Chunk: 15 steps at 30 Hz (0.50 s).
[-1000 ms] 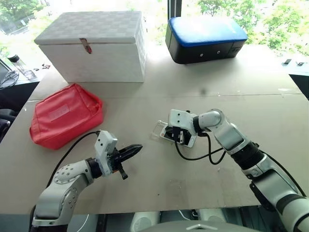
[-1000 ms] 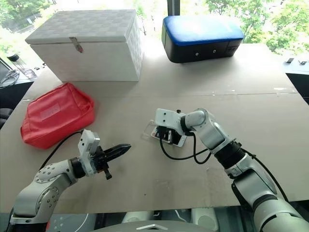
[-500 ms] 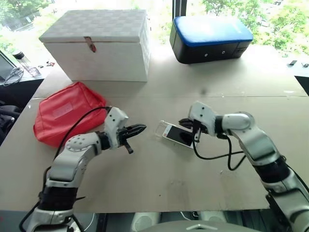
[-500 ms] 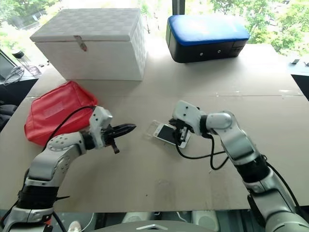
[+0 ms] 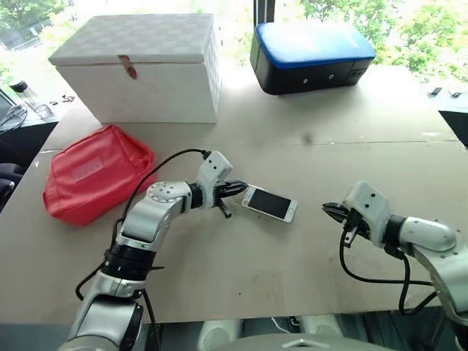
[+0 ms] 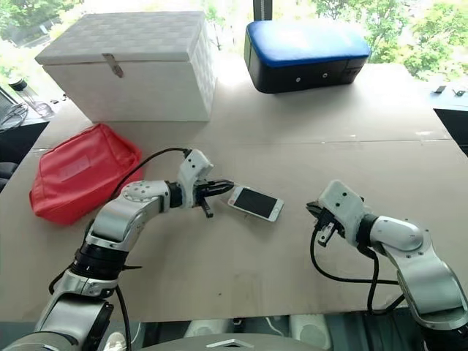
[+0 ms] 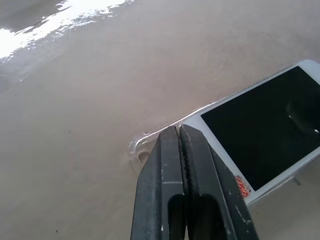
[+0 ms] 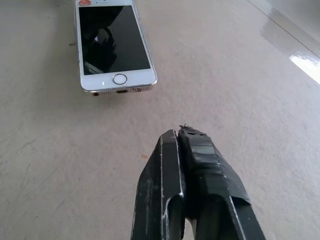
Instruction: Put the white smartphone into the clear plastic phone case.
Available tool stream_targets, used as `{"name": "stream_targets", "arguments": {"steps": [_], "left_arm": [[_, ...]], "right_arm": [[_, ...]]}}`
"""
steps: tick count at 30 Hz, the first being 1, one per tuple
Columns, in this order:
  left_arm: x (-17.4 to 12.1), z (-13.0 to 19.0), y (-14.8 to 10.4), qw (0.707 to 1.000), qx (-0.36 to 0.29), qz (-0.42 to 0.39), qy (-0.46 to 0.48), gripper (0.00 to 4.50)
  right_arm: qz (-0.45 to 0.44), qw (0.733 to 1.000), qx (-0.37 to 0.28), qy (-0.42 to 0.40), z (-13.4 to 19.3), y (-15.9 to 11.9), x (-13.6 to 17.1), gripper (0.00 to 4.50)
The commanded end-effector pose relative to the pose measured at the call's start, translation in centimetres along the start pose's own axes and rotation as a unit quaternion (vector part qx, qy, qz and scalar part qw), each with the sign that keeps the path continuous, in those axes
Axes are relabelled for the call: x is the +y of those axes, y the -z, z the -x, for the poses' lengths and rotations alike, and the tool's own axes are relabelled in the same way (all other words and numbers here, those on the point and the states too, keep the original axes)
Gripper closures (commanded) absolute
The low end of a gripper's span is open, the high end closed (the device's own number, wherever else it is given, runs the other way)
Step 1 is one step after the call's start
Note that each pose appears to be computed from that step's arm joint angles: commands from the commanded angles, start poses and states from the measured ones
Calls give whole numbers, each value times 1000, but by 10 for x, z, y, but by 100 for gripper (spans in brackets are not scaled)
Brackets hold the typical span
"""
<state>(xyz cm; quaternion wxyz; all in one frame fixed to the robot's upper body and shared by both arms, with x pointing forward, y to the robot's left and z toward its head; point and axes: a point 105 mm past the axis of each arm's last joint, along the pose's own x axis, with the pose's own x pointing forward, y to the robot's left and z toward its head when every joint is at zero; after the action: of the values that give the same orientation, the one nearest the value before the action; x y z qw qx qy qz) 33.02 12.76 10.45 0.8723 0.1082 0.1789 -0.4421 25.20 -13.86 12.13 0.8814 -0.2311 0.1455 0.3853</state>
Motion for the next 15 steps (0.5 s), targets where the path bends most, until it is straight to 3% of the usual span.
{"name": "stream_targets", "arguments": {"steps": [1, 7, 15], "left_arm": [[9, 21, -9, 1000, -9, -11, -14, 447], [14, 33, -5, 999, -5, 14, -35, 447], [3, 13, 0, 1000, 9, 23, 7, 447]], "right_arm": [[13, 1000, -15, -16, -4, -9, 8, 450], [29, 998, -14, -49, -12, -10, 16, 450], [57, 996, 32, -55, -28, 6, 10, 450]]}}
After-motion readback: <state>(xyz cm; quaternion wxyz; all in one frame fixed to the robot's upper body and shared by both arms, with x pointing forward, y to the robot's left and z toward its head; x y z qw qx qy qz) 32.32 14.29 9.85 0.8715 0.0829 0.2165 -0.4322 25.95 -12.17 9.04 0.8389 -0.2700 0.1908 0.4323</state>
